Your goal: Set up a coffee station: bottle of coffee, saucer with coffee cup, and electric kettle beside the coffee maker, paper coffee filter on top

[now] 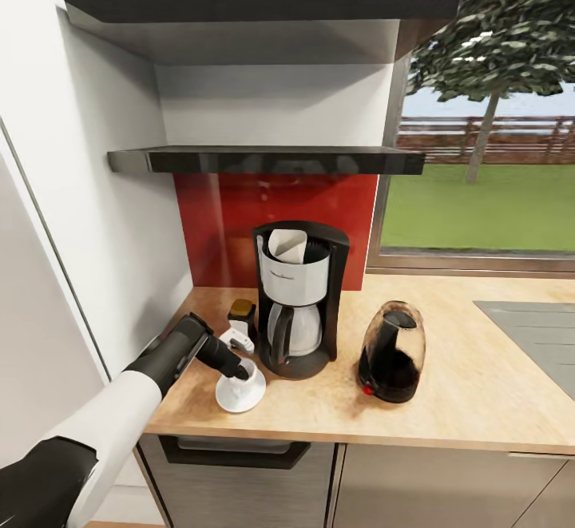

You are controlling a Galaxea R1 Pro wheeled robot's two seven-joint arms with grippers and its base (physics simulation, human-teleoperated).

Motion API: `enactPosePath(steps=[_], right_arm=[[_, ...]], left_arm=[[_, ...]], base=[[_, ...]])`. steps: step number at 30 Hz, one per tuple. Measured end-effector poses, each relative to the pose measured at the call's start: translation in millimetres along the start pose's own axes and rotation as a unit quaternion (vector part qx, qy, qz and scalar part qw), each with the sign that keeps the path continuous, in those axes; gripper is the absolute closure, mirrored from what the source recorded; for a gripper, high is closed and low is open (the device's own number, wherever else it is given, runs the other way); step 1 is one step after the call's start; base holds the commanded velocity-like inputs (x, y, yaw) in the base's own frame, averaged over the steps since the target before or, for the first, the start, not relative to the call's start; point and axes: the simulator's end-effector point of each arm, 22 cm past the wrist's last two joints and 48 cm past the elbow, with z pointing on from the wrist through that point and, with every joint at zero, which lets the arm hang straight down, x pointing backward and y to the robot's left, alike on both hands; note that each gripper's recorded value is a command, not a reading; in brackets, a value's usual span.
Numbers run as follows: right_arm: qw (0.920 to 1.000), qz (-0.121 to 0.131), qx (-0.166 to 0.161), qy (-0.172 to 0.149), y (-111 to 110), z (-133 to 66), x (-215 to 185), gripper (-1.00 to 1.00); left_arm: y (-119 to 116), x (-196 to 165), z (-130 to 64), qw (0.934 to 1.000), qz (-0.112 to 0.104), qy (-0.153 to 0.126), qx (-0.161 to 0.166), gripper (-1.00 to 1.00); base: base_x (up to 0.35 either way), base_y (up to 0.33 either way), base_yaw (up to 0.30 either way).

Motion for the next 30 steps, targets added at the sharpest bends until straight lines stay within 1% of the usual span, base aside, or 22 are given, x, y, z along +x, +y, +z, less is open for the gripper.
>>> enactPosePath(steps=[7, 15, 17, 20, 21, 22, 23, 24, 25, 26, 27, 28, 29, 30], right_arm=[[1.0, 0.0, 0.0, 0.0, 0.0, 0.0, 0.0, -1.0], [1.0, 0.0, 0.0, 0.0, 0.4, 0.2, -0.2, -1.0], [1.0, 0.0, -0.001, 0.0, 0.9, 0.1, -0.1, -1.0], [1.0, 0.0, 0.0, 0.0, 0.6, 0.0, 0.0, -1.0], [1.0, 0.0, 0.0, 0.0, 0.5, 0.0, 0.0, -1.0], [1.0, 0.0, 0.0, 0.0, 0.7, 0.0, -0.1, -1.0], [1.0, 0.0, -0.001, 0.0, 1.0, 0.0, -0.1, -1.0], [1.0, 0.0, -0.001, 0.0, 1.0, 0.0, 0.0, -1.0], [1.0, 0.0, -0.001, 0.0, 1.1, 0.0, 0.0, -1.0], [1.0, 0.0, -0.001, 0.0, 1.1, 0.0, 0.0, -1.0], [1.0, 0.0, -0.001, 0.0, 1.2, 0.0, 0.0, -1.0], [1.0, 0.0, -0.001, 0.0, 1.2, 0.0, 0.0, -1.0], [1.0, 0.0, -0.001, 0.0, 1.2, 0.0, 0.0, -1.0], [1.0, 0.0, -0.001, 0.0, 1.2, 0.0, 0.0, -1.0]], left_arm=[[4.8, -8.9, -6.6, 0.9999, -0.002, -0.01, -0.004, -1.0], [10.5, -11.8, -9.6, 0.9999, -0.003, -0.014, -0.008, -1.0], [14.2, -12.4, -12.0, 0.9998, -0.009, -0.018, -0.009, -1.0], [20.7, -17.1, -17.3, 0.999, -0.03, -0.034, -0.005, -1.0], [25.1, -24.3, -23.4, 0.9978, -0.043, -0.051, -0.003, -1.0], [39.7, -41.1, -43.1, 0.9935, -0.062, -0.094, -0.009, -1.0], [54.5, -47.9, -58.3, 0.99, -0.074, -0.119, -0.018, -1.0], [60.3, -49.7, -63.8, 0.9885, -0.079, -0.127, -0.022, -1.0], [71.0, -52.8, -74.3, 0.9857, -0.086, -0.142, -0.029, -1.0], [81.2, -54.8, -84.0, 0.9826, -0.095, -0.156, -0.035, -1.0], [94.4, -57.6, -96.6, 0.9772, -0.109, -0.177, -0.041, -1.0], [98.6, -58.5, -100.5, 0.9751, -0.114, -0.185, -0.041, -1.0], [110.8, -61.1, -111.2, 0.9685, -0.126, -0.21, -0.045, -1.0], [122.4, -61.8, -119.4, 0.9611, -0.132, -0.237, -0.05, -1.0]], base=[[-0.007, 0.0, 0.0], [-0.256, 0.0, 0.0], [-0.137, 0.0, 0.0], [-0.042, 0.0, 0.0], [-0.006, 0.0, 0.0], [-0.003, 0.0, 0.0], [-0.002, 0.0, 0.0], [-0.002, 0.0, 0.0], [0.0, 0.0, 0.0], [0.0, 0.0, 0.0], [0.0, 0.0, 0.0], [0.0, 0.0, 0.0], [0.0, 0.0, 0.0], [0.0, 0.0, 0.0]])
